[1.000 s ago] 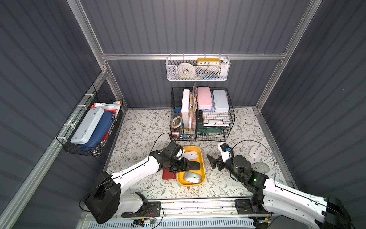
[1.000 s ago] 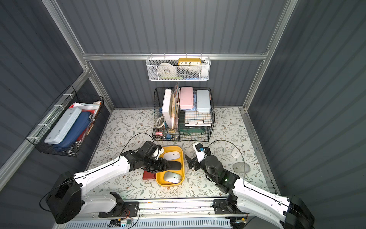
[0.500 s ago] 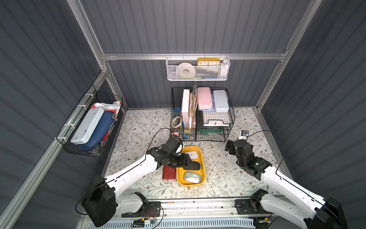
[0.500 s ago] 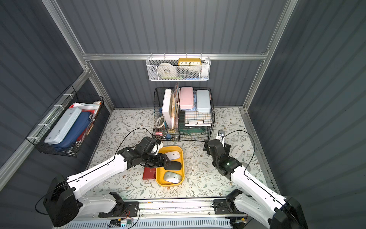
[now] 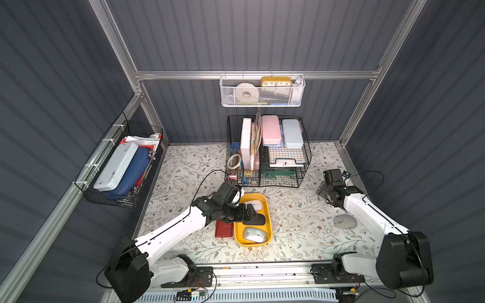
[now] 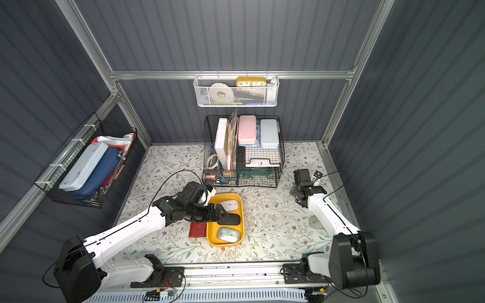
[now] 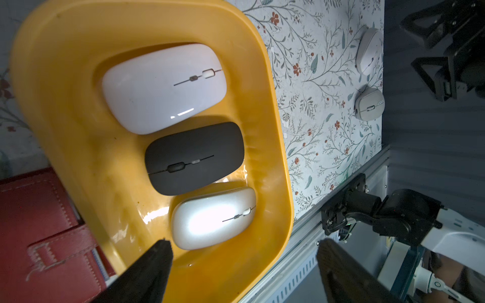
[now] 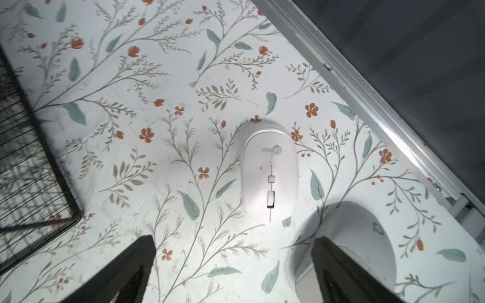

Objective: Put the mouse in the storage box
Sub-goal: Pick up the mouse from the center of the board.

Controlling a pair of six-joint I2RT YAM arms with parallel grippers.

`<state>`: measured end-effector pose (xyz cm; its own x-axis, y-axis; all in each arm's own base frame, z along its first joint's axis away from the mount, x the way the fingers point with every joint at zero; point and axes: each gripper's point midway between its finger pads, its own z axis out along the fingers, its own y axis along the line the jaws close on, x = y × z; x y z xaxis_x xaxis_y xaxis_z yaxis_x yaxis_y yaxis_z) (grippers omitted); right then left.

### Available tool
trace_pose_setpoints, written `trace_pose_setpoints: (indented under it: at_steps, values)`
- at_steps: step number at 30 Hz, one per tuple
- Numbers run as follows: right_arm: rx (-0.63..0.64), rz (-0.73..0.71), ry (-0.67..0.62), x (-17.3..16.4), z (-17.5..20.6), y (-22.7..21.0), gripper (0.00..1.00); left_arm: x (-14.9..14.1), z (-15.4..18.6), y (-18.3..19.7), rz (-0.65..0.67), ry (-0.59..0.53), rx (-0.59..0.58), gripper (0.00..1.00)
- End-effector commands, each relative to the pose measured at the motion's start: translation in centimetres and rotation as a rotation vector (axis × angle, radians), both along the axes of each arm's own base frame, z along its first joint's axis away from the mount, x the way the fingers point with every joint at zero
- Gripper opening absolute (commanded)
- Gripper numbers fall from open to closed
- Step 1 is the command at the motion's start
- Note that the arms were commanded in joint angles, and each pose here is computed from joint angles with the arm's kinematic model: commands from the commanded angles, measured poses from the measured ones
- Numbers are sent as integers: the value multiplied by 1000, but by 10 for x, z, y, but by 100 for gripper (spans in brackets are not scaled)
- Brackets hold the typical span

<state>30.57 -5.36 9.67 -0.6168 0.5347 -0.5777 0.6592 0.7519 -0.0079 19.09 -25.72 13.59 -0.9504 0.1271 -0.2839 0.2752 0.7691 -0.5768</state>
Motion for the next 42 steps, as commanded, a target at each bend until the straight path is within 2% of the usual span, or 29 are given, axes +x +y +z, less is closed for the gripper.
trace_pose_setpoints:
  at_steps: [1,5,11,15,25,35,42]
  values:
    - [97,-33,43,4,-13,-7,99,-5,0,7,-2,-8,15,99]
    - [188,-52,116,11,-29,-17,99,-5,1,10,2,-22,16,100]
    - [226,-51,207,21,-50,-32,99,-9,-4,13,0,-19,19,99]
    - [303,-69,211,25,-62,-37,99,-11,-8,16,1,-15,26,99]
    - [339,-88,282,25,-86,-48,98,-11,-10,16,-11,-23,28,99]
    - [363,-72,290,23,-91,-43,92,-12,-16,15,-19,-18,30,99]
    - [399,-61,286,22,-94,-36,78,-11,-15,14,-22,-17,30,99]
